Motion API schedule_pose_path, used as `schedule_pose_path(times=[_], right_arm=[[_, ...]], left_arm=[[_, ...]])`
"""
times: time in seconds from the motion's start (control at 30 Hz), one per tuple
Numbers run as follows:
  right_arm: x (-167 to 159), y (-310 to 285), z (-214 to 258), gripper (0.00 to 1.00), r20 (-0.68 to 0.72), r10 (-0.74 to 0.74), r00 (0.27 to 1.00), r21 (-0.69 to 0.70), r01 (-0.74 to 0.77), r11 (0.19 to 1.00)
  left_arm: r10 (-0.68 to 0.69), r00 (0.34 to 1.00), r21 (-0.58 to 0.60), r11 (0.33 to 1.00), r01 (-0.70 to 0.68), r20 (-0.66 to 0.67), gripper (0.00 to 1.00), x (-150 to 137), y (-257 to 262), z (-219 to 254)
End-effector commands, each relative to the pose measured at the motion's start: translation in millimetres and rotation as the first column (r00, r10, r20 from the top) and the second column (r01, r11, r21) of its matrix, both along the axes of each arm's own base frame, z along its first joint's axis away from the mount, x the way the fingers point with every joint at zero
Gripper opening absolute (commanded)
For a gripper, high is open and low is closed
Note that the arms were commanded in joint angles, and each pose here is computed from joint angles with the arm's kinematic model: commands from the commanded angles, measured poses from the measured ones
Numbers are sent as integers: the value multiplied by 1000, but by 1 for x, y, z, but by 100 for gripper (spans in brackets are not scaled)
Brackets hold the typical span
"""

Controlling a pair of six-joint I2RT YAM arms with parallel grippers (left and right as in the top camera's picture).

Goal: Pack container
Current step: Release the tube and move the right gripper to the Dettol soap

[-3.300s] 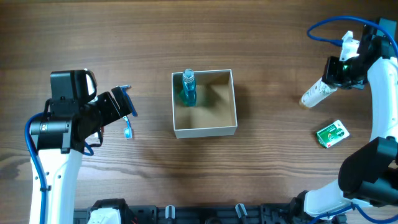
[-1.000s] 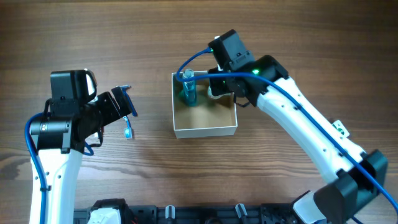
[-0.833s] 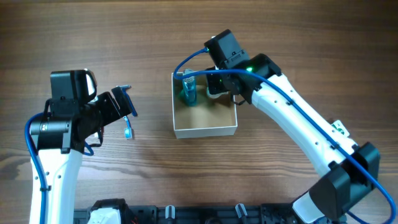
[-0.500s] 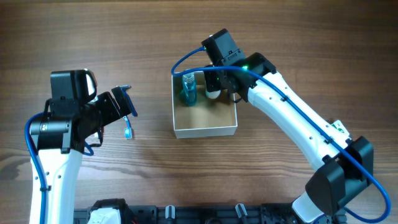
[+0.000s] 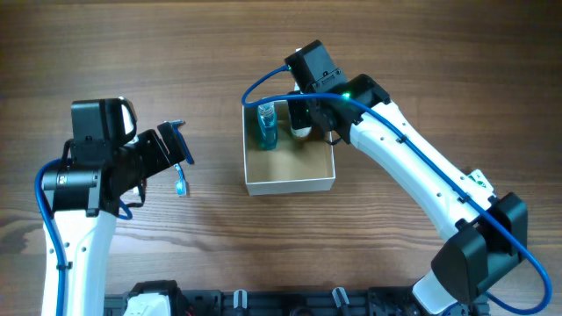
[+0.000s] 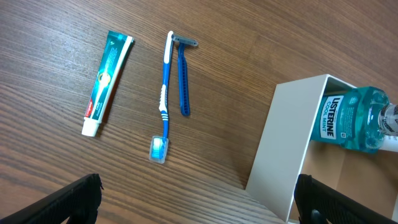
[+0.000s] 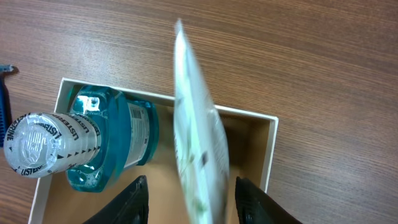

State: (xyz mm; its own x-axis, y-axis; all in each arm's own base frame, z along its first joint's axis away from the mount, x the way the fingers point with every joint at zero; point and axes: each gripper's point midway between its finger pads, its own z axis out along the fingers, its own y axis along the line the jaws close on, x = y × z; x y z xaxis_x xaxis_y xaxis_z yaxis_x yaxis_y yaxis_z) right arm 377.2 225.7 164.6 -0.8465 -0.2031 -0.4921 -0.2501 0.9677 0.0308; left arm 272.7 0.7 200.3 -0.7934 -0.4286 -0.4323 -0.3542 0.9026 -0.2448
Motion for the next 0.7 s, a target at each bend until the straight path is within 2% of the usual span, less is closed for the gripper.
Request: schedule_pose_path(times=[0.0, 0.17, 0.33, 0.4, 0.43, 0.5, 0.57, 0.6, 0.63, 0.67], right_arm=[[7, -2, 18, 48, 48, -15, 999, 11, 15, 1000], [0, -6, 46, 53, 93, -17, 995, 42, 13, 999], [-12, -29, 103, 56, 190, -65, 980, 105, 46, 993], [-15, -48, 130, 61, 235, -134, 963, 164, 96, 982], [-17, -64, 145, 67, 256, -188, 948, 202, 138, 970], [-20, -92, 161, 68, 273, -283, 919, 243, 218, 945], [-26, -140, 167, 68, 247, -470, 848, 281, 401, 872], [-34, -174, 162, 69, 198, -606, 771, 296, 543, 786], [-46, -210, 151, 76, 118, -739, 663, 295, 687, 664], [-55, -230, 143, 83, 66, -804, 591, 284, 761, 583]], left_arm=[[8, 1000, -10, 1000, -8, 18, 100, 3, 0, 6], [8, 1000, -10, 1000, -8, 18, 100, 3, 0, 6], [8, 1000, -10, 1000, -8, 18, 100, 3, 0, 6], [8, 1000, -10, 1000, -8, 18, 100, 3, 0, 6], [8, 1000, -10, 1000, -8, 18, 100, 3, 0, 6], [8, 1000, -10, 1000, -8, 18, 100, 3, 0, 6], [8, 1000, -10, 1000, -8, 18, 100, 3, 0, 6], [8, 1000, -10, 1000, -8, 18, 100, 3, 0, 6], [8, 1000, -10, 1000, -7, 18, 100, 3, 0, 6], [8, 1000, -10, 1000, -8, 18, 100, 3, 0, 6]])
